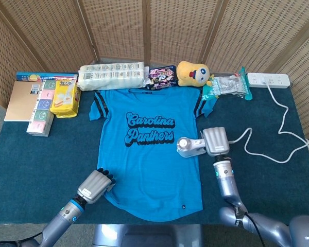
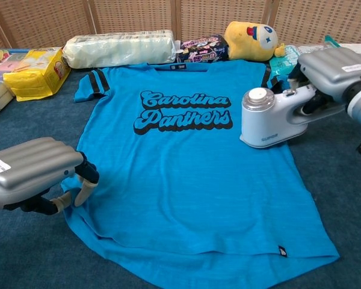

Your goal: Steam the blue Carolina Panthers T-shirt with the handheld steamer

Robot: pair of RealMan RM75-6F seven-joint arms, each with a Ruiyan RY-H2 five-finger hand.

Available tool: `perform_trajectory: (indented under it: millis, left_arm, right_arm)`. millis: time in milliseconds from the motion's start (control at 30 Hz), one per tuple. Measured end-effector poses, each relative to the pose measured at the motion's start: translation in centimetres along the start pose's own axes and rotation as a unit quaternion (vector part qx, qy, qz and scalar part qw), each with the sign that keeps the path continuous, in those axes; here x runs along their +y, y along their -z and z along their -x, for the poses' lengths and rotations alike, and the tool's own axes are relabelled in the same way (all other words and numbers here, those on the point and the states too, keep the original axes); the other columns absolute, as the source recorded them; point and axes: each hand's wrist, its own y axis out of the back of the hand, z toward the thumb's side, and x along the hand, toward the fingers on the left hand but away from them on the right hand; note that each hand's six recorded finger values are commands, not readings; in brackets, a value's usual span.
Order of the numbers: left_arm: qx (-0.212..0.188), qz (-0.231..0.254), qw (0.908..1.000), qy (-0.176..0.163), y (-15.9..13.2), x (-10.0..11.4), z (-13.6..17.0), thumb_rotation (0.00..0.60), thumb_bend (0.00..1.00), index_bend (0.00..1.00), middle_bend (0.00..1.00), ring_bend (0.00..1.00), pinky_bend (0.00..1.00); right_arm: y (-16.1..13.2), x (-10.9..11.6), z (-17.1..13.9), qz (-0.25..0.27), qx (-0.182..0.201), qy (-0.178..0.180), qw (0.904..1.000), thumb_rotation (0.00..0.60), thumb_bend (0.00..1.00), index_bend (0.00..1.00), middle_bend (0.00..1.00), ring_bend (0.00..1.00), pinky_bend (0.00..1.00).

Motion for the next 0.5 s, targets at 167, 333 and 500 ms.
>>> perform_trajectory:
  millis: [167, 333, 500]
  left_arm:
    - [0.000, 0.000, 1.0000, 0.002, -0.2, -0.1, 0.0, 0.600, 0.55, 0.64, 0.52, 0.39, 0.38]
    - [0.001, 0.000, 1.0000, 0.003, -0.2, -0.1, 0.0, 0.600, 0.55, 0.64, 0.52, 0.39, 0.38]
    - [0.002, -0.001, 1.0000, 0.005, -0.3, -0.1, -0.1, 0.600, 0.55, 0.64, 0.52, 0.39, 0.38]
  right_arm:
    - [2.3, 1.0, 1.3, 0.014, -0.042, 0.012, 0.9990, 0.600, 0.33, 0.72, 0.73, 0.76, 0.72]
    - [4.7, 1.5, 2.4, 0.018, -0.077, 0.018, 0.9967, 0.600, 0.33, 0.72, 0.73, 0.76, 0.72]
    - [6.6, 1.6, 3.4, 0.024, -0.110, 0.021, 0.9934, 0.600, 0.33, 0.72, 0.73, 0.76, 0.72]
